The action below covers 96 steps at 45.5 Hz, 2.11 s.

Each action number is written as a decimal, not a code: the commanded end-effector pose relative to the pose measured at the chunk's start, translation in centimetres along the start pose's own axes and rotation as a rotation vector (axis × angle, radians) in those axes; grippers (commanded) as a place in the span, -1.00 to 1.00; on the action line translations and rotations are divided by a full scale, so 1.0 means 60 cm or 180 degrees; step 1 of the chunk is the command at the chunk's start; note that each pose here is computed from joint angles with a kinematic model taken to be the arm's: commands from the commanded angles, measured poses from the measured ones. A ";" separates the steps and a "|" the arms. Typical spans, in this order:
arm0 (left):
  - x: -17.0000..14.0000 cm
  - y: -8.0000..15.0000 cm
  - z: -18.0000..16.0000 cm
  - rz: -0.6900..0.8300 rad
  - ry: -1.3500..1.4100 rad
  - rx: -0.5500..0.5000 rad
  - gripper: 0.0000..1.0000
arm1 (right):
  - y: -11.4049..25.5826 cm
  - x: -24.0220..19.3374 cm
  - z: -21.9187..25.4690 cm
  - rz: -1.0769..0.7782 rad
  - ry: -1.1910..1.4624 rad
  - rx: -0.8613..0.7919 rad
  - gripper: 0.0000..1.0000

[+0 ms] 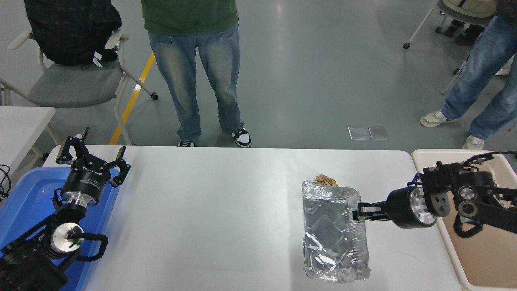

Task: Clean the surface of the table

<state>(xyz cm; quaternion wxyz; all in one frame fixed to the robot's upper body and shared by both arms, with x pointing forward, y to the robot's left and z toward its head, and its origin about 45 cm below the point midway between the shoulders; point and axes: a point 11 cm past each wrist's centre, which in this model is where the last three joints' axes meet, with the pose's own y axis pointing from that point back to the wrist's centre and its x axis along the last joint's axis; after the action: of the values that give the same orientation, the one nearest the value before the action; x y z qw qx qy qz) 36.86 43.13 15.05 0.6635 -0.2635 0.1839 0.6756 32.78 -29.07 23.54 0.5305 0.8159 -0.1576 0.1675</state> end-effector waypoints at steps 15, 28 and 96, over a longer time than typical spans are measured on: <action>0.000 0.000 0.000 0.0002 -0.0001 0.0002 0.98 | 0.225 0.089 0.061 0.0379 -0.0120 -0.0286 -1.00; 0.000 0.001 -0.001 0.0001 -0.0003 0.0006 0.98 | 0.247 0.107 0.154 0.0587 -0.0560 -0.0622 -1.00; 0.000 0.000 0.000 0.0002 -0.0001 0.0002 0.98 | 0.128 -0.033 0.562 0.2054 -0.2879 -0.2336 -1.00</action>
<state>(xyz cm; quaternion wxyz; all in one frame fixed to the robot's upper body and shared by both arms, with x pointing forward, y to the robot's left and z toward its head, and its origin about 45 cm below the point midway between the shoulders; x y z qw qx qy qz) 36.83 43.13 15.02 0.6636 -0.2628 0.1841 0.6758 32.76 -62.05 18.45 0.5706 0.5376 -0.6127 -0.1002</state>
